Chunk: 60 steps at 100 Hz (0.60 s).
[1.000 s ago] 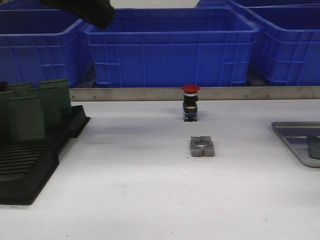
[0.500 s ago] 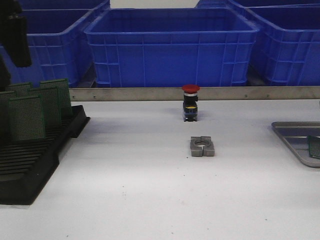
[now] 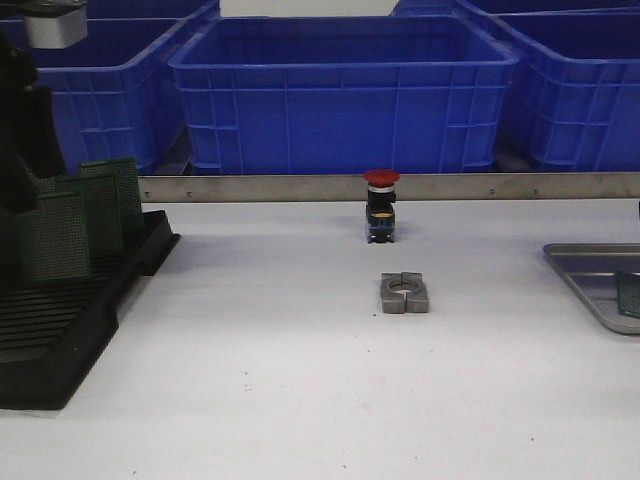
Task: Place circuit board on tray
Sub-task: 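Reach the left gripper back into the rack and grasp another green board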
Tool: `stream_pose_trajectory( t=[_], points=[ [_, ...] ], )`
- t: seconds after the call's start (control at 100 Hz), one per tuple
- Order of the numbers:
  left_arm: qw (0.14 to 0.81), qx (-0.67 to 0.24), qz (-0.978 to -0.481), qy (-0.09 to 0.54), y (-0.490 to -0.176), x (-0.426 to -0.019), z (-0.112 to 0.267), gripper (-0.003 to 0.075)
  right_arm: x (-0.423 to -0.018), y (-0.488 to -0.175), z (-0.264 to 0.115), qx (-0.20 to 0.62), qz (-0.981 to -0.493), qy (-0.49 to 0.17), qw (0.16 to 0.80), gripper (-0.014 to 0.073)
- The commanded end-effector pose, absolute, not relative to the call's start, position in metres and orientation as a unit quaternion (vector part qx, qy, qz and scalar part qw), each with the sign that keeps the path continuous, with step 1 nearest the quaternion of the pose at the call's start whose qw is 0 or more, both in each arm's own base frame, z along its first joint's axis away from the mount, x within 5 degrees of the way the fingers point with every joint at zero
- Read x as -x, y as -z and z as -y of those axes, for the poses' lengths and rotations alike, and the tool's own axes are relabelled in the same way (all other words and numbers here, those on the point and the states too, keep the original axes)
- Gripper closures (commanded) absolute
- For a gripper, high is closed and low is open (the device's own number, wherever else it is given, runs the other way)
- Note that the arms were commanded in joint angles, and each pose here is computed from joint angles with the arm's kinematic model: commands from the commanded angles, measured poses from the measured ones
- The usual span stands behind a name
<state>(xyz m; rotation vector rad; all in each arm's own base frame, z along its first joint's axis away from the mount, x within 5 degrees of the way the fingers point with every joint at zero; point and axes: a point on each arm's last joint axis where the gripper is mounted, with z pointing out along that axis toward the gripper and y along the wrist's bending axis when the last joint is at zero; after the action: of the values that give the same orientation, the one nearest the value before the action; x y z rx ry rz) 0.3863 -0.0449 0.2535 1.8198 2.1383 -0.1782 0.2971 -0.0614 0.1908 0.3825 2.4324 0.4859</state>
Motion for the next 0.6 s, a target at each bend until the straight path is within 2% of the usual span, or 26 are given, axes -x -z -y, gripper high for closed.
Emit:
stream_pose_trajectory(
  t=[0.0, 0.26, 0.33, 0.43, 0.59],
  points=[
    [0.229, -0.612, -0.753, 0.072, -0.276, -0.390, 0.052, 0.0228, -0.299, -0.209, 0.063, -0.146, -0.910, -0.189, 0.340, 0.0004],
    [0.191, -0.613, -0.758, 0.114, -0.253, -0.393, 0.055, 0.0229, -0.298, -0.209, 0.062, -0.144, -0.910, -0.194, 0.337, 0.0004],
    [0.181, -0.616, -0.757, 0.125, -0.252, -0.390, 0.055, 0.0254, -0.298, -0.209, 0.062, -0.144, -0.910, -0.194, 0.337, 0.0004],
    [0.162, -0.621, -0.754, 0.142, -0.252, -0.386, 0.055, 0.0363, -0.298, -0.209, 0.062, -0.144, -0.910, -0.194, 0.337, 0.0004],
    [0.150, -0.624, -0.752, 0.151, -0.251, -0.383, 0.055, 0.0608, -0.298, -0.209, 0.062, -0.144, -0.910, -0.194, 0.337, 0.0004]
  ],
)
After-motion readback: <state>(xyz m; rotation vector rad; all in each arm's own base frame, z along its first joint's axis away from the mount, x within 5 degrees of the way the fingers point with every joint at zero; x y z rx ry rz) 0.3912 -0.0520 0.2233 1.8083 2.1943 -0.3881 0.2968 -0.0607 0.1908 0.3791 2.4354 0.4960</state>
